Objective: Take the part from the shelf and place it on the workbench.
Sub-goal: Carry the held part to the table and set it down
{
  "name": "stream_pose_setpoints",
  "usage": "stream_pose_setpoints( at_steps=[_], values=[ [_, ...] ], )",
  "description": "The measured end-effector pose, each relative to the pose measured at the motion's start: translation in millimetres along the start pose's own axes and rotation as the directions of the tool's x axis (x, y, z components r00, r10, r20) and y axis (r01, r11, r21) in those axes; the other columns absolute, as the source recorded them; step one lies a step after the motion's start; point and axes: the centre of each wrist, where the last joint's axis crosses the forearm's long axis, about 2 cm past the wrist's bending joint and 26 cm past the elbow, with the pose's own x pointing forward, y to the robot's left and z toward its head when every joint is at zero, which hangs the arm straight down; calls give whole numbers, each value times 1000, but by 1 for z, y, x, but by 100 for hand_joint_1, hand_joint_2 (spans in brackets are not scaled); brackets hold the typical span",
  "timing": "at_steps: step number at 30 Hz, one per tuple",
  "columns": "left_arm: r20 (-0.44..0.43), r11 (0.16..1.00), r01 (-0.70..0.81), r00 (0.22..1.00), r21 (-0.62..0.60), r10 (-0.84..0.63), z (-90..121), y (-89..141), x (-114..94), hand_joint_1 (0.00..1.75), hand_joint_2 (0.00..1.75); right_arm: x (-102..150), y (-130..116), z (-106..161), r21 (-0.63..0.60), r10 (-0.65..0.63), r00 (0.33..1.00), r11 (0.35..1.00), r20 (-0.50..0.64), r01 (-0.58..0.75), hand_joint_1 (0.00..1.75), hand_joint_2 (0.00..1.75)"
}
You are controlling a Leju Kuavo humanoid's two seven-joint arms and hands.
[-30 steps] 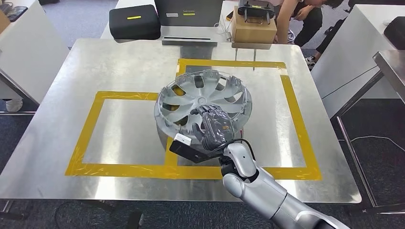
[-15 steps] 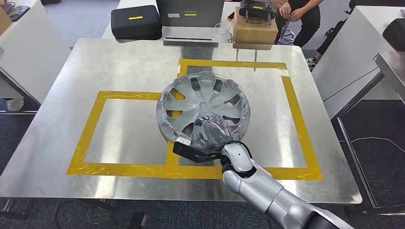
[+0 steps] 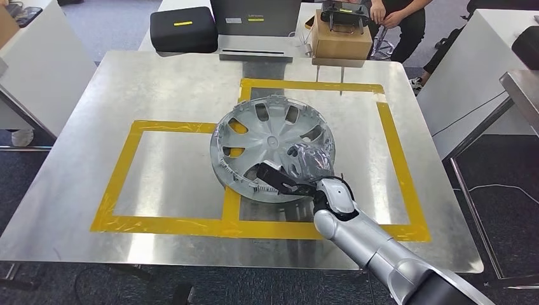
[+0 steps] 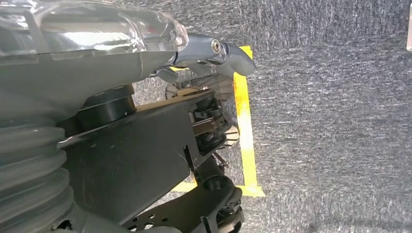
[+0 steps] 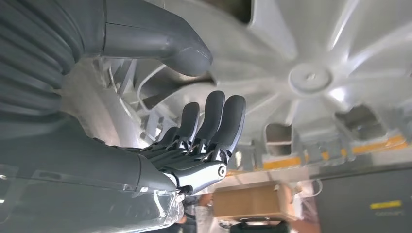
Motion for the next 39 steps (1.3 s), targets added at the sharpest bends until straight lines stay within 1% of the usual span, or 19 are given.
stream_pose_setpoints(
  at_steps=[2, 4, 5, 6, 7, 9, 11, 12, 13, 14, 15, 16, 17, 21, 26, 31, 39],
  values=[
    [5, 1000, -4, 1000, 9, 4, 0, 0, -1, 0, 175, -1, -2, 1, -43, -91, 996, 995, 10, 91, 175, 175],
    [23, 1000, -12, 1000, 26, 12, 1, 0, -3, 0, 175, 2, -3, 5, -90, -247, 967, 964, 63, 251, 175, 175],
    [38, 999, -21, 999, 35, 19, 1, 0, -4, 0, 175, 6, -2, 10, -96, -352, 930, 927, 110, 362, 175, 175],
    [57, 998, -33, 998, 44, 31, 2, 0, -6, 0, 175, 12, 0, 17, -80, -469, 867, 871, 167, 486, 175, 175],
    [80, 997, -50, 996, 53, 45, 2, 0, -8, 0, 175, 20, 4, 27, -38, -590, 776, 790, 225, 612, 175, 175],
    [130, 993, -86, 989, 74, 76, 3, 0, -11, 0, 175, 37, 11, 53, 83, -792, 525, 573, 312, 815, 175, 175],
    [172, 988, -117, 980, 103, 99, 4, 0, -14, 0, 175, 52, 10, 80, 209, -901, 254, 340, 351, 917, 175, 175],
    [189, 984, -131, 976, 119, 107, 4, 1, -15, 0, 175, 59, 5, 92, 266, -923, 125, 231, 363, 936, 175, 175],
    [204, 981, -141, 973, 136, 112, 5, 1, -16, 0, 175, 63, -2, 103, 316, -926, 8, 137, 377, 939, 175, 175],
    [219, 977, -148, 969, 156, 112, 5, 2, -18, 0, 175, 66, -11, 113, 359, -912, -90, 65, 400, 931, 175, 175],
    [235, 972, -150, 966, 180, 106, 5, 3, -18, 0, 175, 68, -21, 122, 393, -889, -167, 16, 427, 920, 175, 175],
    [251, 968, -148, 963, 205, 95, 5, 4, -19, 0, 175, 69, -31, 129, 417, -861, -222, -12, 458, 909, 175, 175],
    [266, 963, -145, 960, 228, 82, 5, 4, -19, 0, 175, 69, -41, 137, 435, -832, -263, -29, 489, 900, 175, 175],
    [286, 953, -146, 956, 265, 67, 5, 5, -19, 0, 175, 67, -74, 164, 475, -738, -362, -64, 570, 878, 175, 175],
    [288, 950, -156, 955, 270, 75, 5, 5, -19, 0, 175, 64, -103, 186, 509, -651, -435, -86, 622, 857, 175, 175],
    [289, 949, -161, 954, 272, 79, 5, 5, -18, 0, 175, 61, -119, 198, 531, -596, -473, -90, 649, 843, 175, 175],
    [289, 947, -168, 953, 274, 85, 5, 5, -18, 0, 175, 60, -131, 210, 554, -554, -505, -92, 662, 827, 175, 175]
  ],
)
